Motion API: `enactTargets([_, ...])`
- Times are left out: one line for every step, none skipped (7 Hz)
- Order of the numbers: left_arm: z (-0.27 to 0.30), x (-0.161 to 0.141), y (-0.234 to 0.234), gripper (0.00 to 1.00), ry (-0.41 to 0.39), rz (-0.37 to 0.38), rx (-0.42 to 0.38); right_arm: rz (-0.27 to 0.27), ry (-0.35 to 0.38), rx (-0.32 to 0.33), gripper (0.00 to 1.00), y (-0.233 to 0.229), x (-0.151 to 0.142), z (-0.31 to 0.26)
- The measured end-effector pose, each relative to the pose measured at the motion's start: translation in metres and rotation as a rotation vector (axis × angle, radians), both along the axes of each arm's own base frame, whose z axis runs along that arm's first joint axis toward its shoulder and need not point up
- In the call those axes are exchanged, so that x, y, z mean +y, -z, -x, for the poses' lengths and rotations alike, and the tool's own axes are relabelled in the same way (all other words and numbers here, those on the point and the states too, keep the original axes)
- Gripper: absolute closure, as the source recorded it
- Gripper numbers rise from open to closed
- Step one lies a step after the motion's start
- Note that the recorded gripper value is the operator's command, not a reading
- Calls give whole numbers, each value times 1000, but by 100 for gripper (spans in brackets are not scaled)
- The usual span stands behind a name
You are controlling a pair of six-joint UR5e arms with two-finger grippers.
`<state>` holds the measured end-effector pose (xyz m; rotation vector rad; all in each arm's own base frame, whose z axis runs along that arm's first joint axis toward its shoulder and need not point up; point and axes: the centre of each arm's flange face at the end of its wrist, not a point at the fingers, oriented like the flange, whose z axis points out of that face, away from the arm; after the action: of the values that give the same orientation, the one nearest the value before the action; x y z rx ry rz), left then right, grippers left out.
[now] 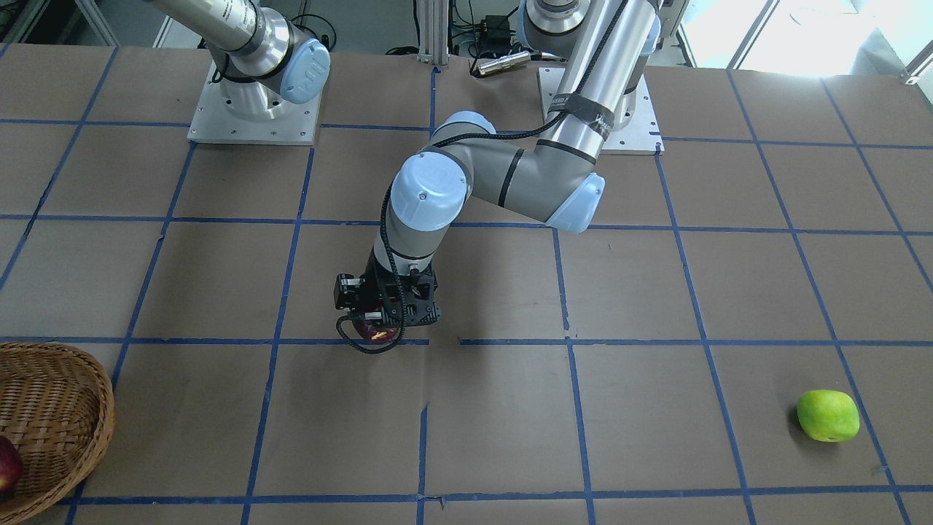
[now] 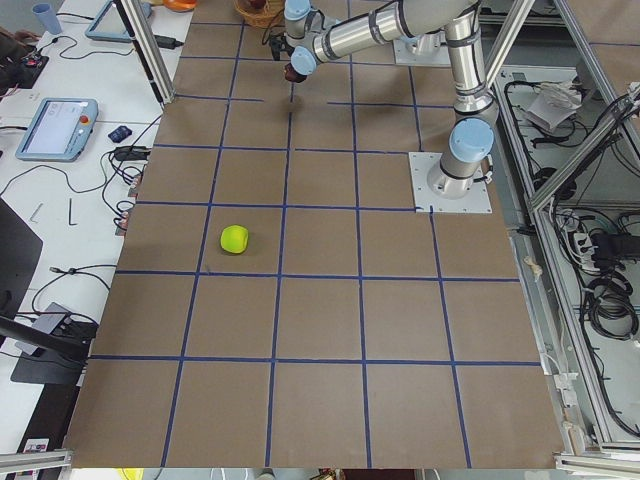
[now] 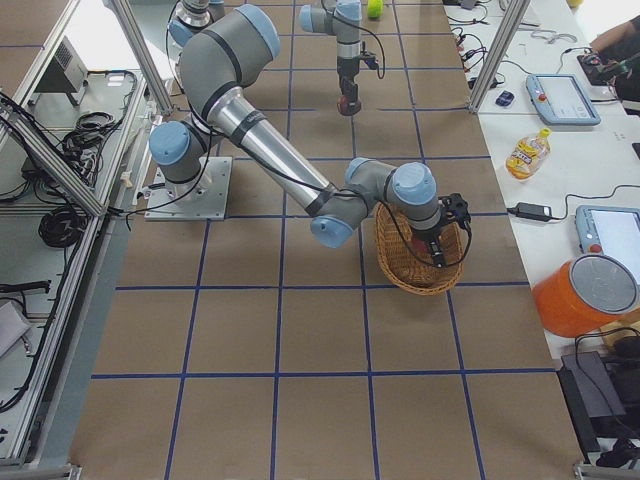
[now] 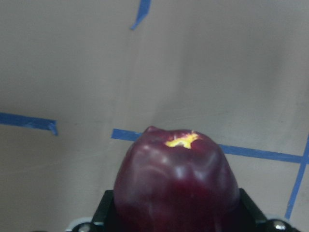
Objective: Put all apples into basket
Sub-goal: 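Carry the dark red apple to the table center with the left gripper and release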
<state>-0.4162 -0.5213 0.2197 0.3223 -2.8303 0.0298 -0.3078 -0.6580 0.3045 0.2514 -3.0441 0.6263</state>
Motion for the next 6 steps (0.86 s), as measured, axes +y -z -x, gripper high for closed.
enactTargets([14,5,9,1,-3,12,5,-25,-1,-20,0,-2,3,-4])
enactTargets([18,10,18,0,-4,14,-9,-71,-7,-60,0,-5,9,-15])
enactTargets([13,14,25,0,-3,11,-43,-121,-25,-103,0,-14,13,-36])
enactTargets([-3,11,23,0,21,11,-85,-186,-57,-150,0,-22,17,-68])
enactTargets([-29,3,11,0,57,8,-120,-249,-97,-189,0,-31,21,-106])
enactTargets([-52,-5,-5,0,69,7,-144,-294,-119,-210,0,-38,23,-148])
